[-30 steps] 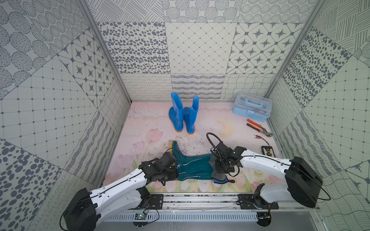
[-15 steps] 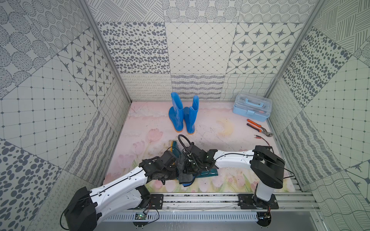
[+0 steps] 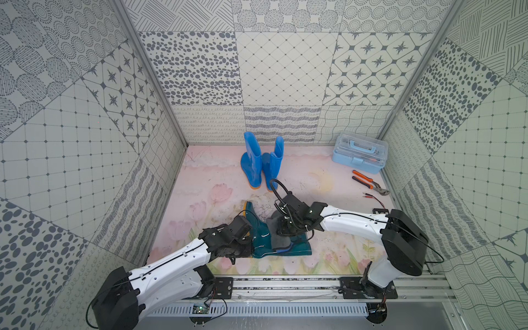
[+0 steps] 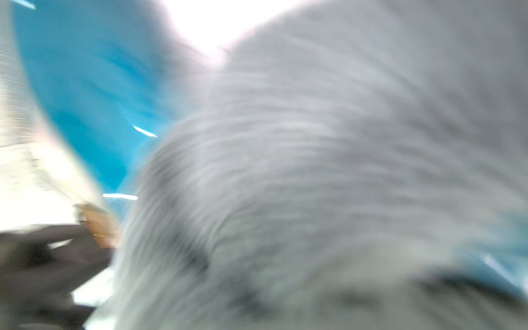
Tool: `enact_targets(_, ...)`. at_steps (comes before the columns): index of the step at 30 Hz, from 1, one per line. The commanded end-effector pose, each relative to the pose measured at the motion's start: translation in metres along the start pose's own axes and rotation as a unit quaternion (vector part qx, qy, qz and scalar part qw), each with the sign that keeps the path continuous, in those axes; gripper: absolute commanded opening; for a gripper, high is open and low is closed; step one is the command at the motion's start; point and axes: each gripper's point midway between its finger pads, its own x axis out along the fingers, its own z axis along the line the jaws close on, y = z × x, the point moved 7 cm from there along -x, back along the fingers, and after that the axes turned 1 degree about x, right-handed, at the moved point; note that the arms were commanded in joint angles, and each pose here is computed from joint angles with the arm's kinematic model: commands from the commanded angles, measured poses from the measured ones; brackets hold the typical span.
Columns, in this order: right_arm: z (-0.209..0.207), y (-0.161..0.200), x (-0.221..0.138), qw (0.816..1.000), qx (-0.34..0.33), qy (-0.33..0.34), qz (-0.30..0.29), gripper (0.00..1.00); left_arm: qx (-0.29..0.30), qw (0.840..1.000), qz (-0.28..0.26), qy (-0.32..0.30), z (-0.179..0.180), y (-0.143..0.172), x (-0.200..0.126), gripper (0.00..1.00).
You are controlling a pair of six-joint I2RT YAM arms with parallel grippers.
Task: Wipe the rubber boots with a cloth
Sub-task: Wipe the dirt off the rubber boot.
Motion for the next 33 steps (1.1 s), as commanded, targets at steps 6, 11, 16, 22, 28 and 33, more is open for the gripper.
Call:
enact_targets(6,0.035,-0.040,0.071,0.998,-0.062,-0.002,0.004,0.00,0.023,0.999,0.005,0.024,-0.008,-0.002,0.001,0.00)
enact_targets(11,-0.046,-0.026,0.083,0.998,0.051,0.003,0.033,0.00,0.008,1.000,-0.002,0.013,-0.004,-0.002,0.002,0.00)
enact_targets(16,-0.115,0.001,0.045,0.993,0.099,0.049,0.031,0.00,-0.001,1.000,-0.004,0.007,0.004,0.004,0.004,0.00)
enact_targets(22,-0.179,0.040,0.009,0.982,0.148,0.106,0.042,0.00,-0.011,1.000,-0.004,-0.004,0.010,0.008,0.004,0.00)
enact_targets(28,-0.131,0.016,-0.040,0.992,0.089,0.087,-0.031,0.00,-0.012,1.000,-0.011,0.000,0.009,0.005,0.006,0.00)
enact_targets(33,-0.033,-0.005,-0.043,0.998,-0.011,0.034,-0.057,0.00,-0.024,1.000,-0.006,-0.004,0.002,-0.002,0.012,0.00)
